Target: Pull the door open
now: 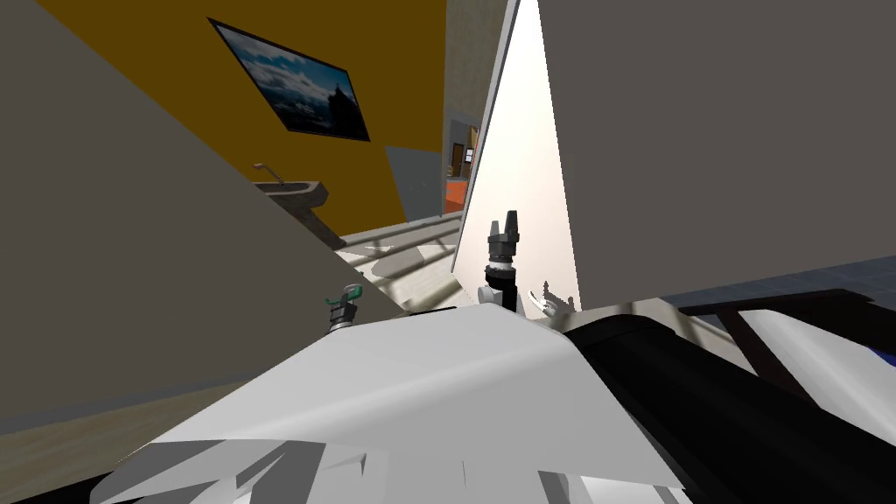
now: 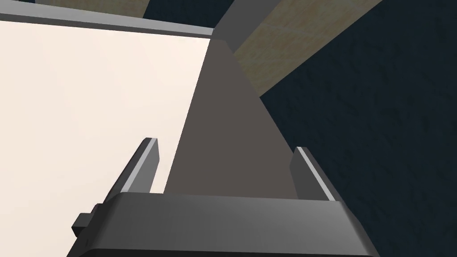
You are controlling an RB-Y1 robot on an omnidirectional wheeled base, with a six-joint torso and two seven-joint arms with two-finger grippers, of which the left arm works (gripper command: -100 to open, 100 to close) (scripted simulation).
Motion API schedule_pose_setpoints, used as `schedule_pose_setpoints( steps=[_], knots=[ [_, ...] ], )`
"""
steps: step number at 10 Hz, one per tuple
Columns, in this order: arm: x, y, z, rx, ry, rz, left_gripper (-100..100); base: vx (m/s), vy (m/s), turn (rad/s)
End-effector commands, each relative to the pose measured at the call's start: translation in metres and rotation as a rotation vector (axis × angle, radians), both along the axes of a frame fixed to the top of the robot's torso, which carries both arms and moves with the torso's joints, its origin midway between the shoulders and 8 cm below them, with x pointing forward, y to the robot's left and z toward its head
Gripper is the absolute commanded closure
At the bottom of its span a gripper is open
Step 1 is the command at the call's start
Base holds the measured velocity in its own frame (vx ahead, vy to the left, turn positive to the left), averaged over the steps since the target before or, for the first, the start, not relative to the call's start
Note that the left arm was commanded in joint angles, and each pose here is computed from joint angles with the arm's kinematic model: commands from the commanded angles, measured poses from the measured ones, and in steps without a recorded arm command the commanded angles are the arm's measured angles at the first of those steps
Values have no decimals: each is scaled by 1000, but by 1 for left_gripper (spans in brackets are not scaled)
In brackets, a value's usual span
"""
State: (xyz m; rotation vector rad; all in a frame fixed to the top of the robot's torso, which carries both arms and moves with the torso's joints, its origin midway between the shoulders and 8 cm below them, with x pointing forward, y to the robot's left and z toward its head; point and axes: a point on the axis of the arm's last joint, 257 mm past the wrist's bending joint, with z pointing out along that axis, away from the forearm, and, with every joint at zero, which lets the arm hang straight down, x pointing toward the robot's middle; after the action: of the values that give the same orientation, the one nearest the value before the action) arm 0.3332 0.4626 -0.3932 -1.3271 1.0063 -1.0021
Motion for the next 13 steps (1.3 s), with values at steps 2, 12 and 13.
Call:
schedule_pose_setpoints(
  steps=[2, 12, 13],
  knots=[
    [-6, -2, 2, 1, -3, -31, 100, -208, 15, -93],
    [-47, -13, 2, -1, -2, -139, 100, -189, 24, -116],
    [-43, -17, -1, -5, 0, -136, 100, -97, 2, -24]
  ],
)
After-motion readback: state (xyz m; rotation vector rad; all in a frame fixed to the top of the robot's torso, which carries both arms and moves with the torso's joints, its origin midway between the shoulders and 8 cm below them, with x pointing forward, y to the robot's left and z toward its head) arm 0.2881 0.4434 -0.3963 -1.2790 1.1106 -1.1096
